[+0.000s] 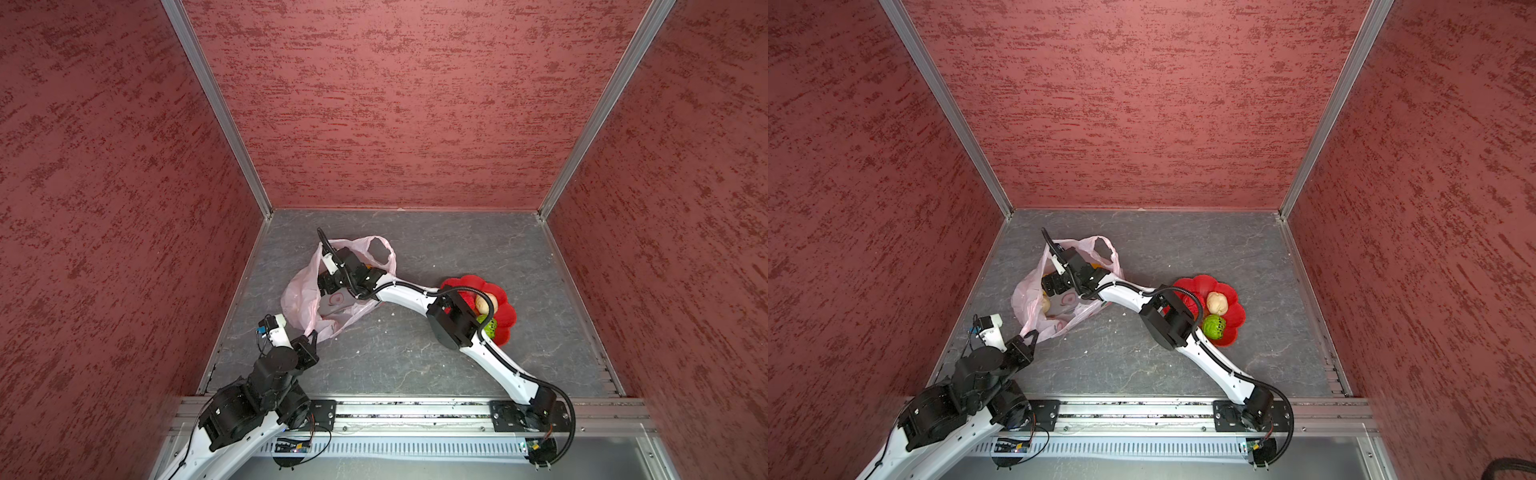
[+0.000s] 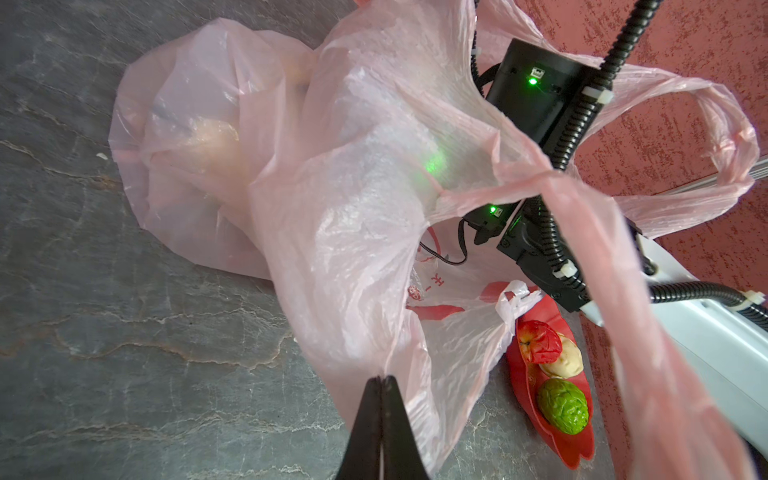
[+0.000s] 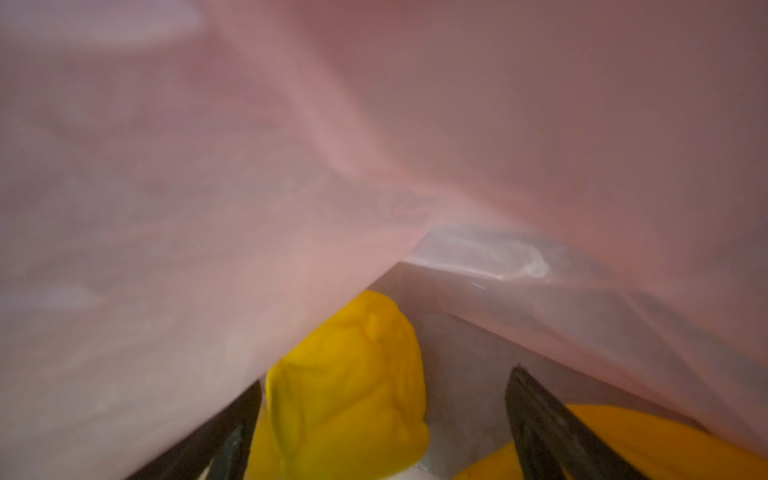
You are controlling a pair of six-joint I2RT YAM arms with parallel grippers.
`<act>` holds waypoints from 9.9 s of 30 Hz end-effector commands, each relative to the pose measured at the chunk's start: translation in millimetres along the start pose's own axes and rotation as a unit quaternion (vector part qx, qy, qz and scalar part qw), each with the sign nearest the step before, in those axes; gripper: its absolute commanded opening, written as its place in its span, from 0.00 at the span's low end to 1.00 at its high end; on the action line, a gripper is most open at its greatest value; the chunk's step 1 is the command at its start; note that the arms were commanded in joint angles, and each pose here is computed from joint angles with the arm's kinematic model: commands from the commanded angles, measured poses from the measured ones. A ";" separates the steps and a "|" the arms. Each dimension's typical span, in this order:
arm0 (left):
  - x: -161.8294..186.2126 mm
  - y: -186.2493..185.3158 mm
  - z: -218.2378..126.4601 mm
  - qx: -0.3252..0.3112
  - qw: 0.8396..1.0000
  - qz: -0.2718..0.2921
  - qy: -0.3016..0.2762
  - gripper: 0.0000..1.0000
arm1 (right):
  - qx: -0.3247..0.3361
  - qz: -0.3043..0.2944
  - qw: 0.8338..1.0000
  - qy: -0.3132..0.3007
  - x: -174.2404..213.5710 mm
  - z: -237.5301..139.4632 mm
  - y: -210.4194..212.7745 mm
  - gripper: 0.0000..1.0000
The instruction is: Take the fake fruits out of the plastic bag
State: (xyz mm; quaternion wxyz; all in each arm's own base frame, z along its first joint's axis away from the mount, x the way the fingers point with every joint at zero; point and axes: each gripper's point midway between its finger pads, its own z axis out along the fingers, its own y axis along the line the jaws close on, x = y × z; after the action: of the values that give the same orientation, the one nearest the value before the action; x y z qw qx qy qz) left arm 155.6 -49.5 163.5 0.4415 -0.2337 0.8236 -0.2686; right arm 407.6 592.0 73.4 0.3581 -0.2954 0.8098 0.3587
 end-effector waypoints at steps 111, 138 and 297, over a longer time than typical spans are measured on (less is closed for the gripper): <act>-28.1 -8.9 20.9 -0.017 0.995 -0.001 -0.097 0.00 | 0.310 0.072 0.942 -0.109 -46.2 -494.7 -22.2 0.38; -17.3 -24.6 37.3 -0.011 0.998 0.006 -0.066 0.00 | 0.361 0.158 0.919 0.029 114.9 -422.7 -99.6 0.39; -9.0 -11.2 76.7 -0.011 0.998 -0.005 -0.061 0.00 | 0.172 -0.080 0.981 -0.043 -121.3 -210.2 11.6 0.54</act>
State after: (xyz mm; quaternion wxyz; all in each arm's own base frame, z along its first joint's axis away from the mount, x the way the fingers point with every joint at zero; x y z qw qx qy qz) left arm 231.7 -72.2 146.6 0.4938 -0.2572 0.7936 -0.2453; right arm 402.0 449.4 279.2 0.4916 -0.2591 0.8096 0.1892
